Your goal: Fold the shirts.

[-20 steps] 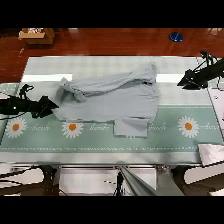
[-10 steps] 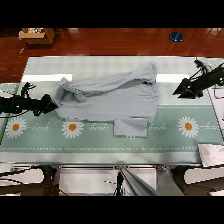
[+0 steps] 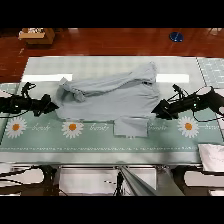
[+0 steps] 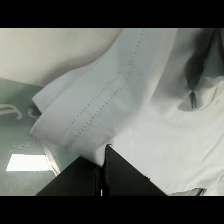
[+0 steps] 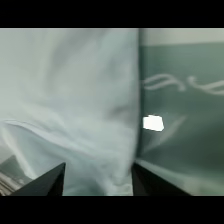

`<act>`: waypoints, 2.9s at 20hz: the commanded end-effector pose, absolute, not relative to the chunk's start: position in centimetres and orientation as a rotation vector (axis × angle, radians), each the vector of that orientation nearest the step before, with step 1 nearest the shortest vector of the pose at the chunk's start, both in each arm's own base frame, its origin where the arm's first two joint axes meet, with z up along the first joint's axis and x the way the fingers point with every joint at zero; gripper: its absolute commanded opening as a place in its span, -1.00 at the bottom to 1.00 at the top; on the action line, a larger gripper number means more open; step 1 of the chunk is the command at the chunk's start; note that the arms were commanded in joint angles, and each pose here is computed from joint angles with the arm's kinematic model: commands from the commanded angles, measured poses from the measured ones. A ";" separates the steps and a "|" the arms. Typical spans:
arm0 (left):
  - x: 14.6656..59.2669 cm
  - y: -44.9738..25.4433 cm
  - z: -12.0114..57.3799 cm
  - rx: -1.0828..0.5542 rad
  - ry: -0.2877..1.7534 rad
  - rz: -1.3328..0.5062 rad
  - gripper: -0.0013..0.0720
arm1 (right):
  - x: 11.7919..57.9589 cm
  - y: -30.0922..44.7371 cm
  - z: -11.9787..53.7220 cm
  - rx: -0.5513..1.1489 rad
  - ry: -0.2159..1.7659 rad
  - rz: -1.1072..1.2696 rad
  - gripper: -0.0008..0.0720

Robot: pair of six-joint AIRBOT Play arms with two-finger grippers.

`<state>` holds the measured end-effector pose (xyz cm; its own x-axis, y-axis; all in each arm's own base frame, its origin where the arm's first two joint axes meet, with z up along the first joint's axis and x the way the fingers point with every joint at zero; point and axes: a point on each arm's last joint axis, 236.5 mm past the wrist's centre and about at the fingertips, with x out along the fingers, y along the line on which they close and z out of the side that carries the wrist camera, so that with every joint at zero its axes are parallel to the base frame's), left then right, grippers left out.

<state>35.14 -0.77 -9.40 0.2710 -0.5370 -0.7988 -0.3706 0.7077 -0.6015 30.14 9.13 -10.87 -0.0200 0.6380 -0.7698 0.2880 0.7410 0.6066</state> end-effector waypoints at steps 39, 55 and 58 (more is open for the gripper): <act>7.9 -8.7 43.8 0.011 0.228 -0.105 -0.91 | 12.7 2.6 45.2 -0.086 0.303 0.007 -0.92; 40.5 -3.2 12.5 -0.442 0.933 -0.273 -0.91 | 50.3 6.1 14.0 0.068 0.981 0.278 -0.92; 46.1 -2.4 9.3 -0.461 0.888 -0.218 -0.91 | 54.7 5.5 12.2 0.112 0.893 0.227 -0.92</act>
<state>40.46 -3.00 12.76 0.5623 -0.4093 -0.7185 0.0276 0.8777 -0.4784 49.54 5.46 14.51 0.5163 0.2553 -0.8174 -0.1874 0.9651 0.1830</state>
